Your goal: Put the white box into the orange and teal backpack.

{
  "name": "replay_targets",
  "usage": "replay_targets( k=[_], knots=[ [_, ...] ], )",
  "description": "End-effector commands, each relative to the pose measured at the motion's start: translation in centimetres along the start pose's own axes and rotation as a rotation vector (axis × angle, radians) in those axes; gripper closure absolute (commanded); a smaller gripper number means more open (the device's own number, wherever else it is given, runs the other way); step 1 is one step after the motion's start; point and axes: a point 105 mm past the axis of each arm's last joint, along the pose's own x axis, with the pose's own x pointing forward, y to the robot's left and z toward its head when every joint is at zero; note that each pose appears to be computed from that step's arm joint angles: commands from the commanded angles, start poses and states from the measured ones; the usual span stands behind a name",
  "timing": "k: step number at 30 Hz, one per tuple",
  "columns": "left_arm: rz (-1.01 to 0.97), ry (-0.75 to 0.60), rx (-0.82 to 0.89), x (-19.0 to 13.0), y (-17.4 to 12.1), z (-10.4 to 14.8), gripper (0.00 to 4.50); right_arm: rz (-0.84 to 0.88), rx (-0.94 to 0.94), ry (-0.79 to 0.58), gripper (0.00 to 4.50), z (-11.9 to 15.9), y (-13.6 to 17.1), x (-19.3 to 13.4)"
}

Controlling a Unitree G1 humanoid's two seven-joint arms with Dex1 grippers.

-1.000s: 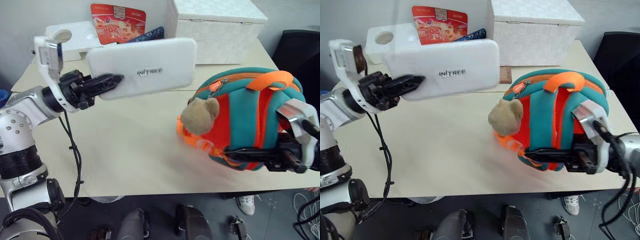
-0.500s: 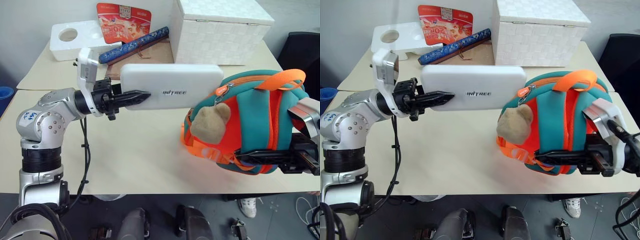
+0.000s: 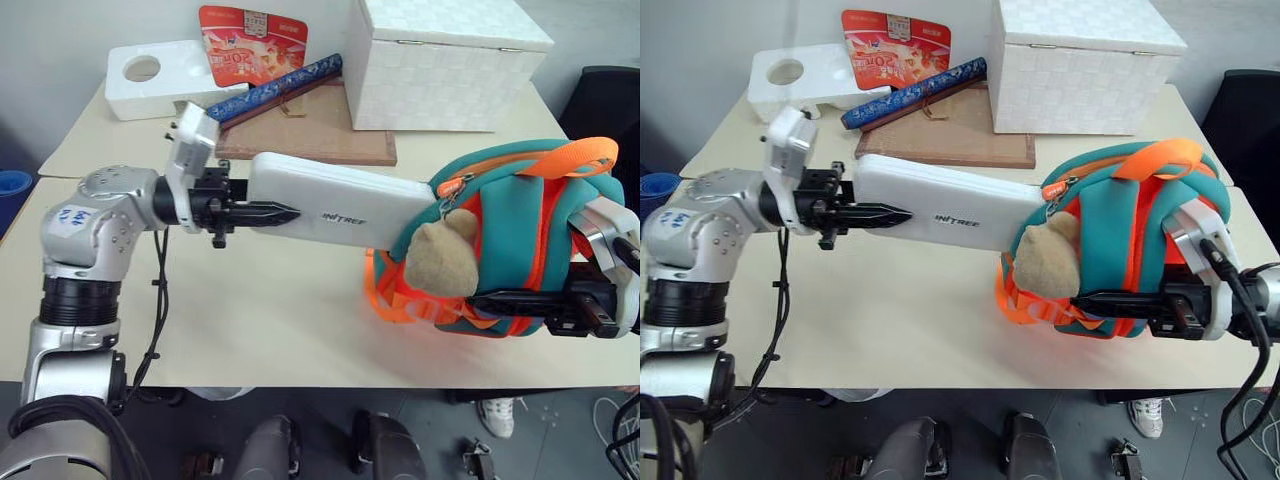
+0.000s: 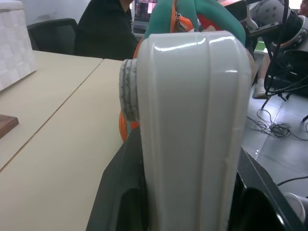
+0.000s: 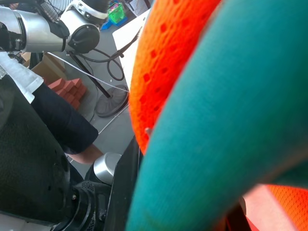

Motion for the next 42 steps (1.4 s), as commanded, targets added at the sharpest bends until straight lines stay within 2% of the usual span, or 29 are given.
replay_targets(
  k=[1,5,8,13,16,18,20,25,27,30,32,36,42],
  knots=[
    [-0.086,-0.005,0.068,3.0,-0.1,0.7,3.22,0.022,-0.050,0.012,4.46,-0.3,0.4,0.6],
    [-0.127,-0.028,0.101,6.5,0.2,1.0,3.22,0.024,-0.045,0.023,4.46,-1.4,0.2,1.3],
    [-0.156,-0.035,0.088,9.7,0.1,0.5,3.22,0.016,-0.063,-0.006,4.46,-1.2,0.0,2.0],
    [-0.156,0.023,0.032,14.4,0.0,-1.6,3.22,-0.015,-0.080,-0.020,4.46,-1.1,-0.5,2.6],
    [-0.101,0.053,0.011,16.4,0.5,-1.9,3.22,-0.027,-0.072,-0.027,4.46,-1.2,-0.6,2.7],
    [-0.081,0.067,0.008,16.4,0.8,-1.9,2.51,-0.032,-0.070,-0.032,4.50,-1.2,-0.6,2.8],
    [-0.059,0.050,-0.012,15.2,1.3,-1.6,1.98,-0.054,-0.070,-0.034,4.50,-1.3,-0.7,2.8],
    [-0.058,0.021,-0.020,9.8,1.0,-0.6,0.44,-0.082,-0.059,-0.044,4.50,-1.7,-0.8,2.9],
    [-0.070,0.015,-0.015,7.1,0.3,0.0,0.01,-0.091,-0.053,-0.053,4.50,-1.8,-0.8,2.8],
    [-0.140,0.009,-0.036,4.1,-1.5,1.1,0.01,-0.098,-0.048,-0.058,4.50,-2.1,-0.7,2.9],
    [-0.189,-0.001,-0.053,3.6,-2.6,2.0,0.01,-0.099,-0.044,-0.063,4.50,-2.2,-0.8,3.1],
    [-0.242,-0.020,-0.049,5.6,-3.6,3.1,0.01,-0.094,-0.042,-0.070,4.50,-2.1,-0.7,3.5],
    [-0.250,0.079,0.005,9.3,-3.7,0.8,0.01,-0.082,-0.037,-0.103,4.50,-1.5,-0.6,3.9]
  ],
)
